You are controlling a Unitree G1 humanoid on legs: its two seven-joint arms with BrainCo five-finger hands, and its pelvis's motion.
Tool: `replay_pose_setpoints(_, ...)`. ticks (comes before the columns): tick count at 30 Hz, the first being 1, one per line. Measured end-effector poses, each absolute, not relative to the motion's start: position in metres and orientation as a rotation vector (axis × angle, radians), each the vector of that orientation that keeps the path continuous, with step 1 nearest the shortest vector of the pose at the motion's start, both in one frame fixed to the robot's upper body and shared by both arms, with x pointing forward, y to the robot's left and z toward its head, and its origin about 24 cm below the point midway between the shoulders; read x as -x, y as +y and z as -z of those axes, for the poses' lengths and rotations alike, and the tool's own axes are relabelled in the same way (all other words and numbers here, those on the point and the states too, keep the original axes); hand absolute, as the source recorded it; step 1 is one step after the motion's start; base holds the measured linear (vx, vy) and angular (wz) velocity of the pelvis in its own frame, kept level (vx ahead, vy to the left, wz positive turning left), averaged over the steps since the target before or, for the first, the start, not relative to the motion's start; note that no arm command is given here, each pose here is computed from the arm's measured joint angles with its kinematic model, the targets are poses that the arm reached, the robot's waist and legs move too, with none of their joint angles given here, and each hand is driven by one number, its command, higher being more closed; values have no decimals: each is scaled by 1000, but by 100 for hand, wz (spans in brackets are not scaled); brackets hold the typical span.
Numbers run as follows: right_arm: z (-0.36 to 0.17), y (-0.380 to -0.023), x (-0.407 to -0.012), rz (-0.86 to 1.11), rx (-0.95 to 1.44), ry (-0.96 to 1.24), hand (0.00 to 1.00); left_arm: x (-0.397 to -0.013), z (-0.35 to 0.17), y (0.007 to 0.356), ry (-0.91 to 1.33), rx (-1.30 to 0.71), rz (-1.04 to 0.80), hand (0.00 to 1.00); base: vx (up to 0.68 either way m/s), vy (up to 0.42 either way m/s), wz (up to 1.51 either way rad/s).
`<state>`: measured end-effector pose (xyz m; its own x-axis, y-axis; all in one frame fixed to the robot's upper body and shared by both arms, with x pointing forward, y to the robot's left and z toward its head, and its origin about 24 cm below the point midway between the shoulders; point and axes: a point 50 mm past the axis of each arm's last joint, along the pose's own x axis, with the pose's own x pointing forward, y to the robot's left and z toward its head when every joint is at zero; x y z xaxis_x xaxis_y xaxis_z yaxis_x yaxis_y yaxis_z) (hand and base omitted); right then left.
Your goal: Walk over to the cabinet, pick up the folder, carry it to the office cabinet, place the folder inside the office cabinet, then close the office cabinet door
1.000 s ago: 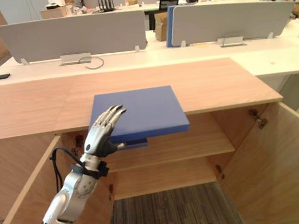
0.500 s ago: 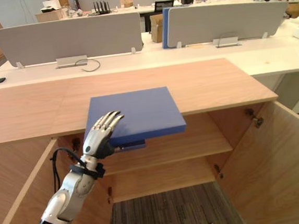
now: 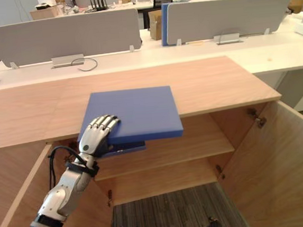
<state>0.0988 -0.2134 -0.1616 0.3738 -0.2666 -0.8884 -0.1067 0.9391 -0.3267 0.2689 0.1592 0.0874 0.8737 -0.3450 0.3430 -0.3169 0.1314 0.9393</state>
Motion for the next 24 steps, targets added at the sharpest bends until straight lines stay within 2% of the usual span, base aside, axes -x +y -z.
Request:
replay_pose_setpoints(15,161,-213,-100,98,366,1180,0,-289,-101,180,-547,-1552,-159,100,-11,4,-1)
replay_pose_setpoints(19,162,-213,-98,107,367,1184,0,-270,-107,172,-512,-1330,-291,100,0,0,0)
replay_pose_setpoints(21,162,-212,-96,121,355,1189,0,-256,-115,170,-494,-1102,-388,100,1,6,-6)
replay_pose_setpoints(23,161,-207,-96,167,269,1159,0,-235,-125,175,-478,-743,-476,100,-3,9,-18)
replay_pose_setpoints(24,159,-205,-98,169,256,1139,0,-231,-125,177,-475,-674,-483,100,-17,-2,-9)
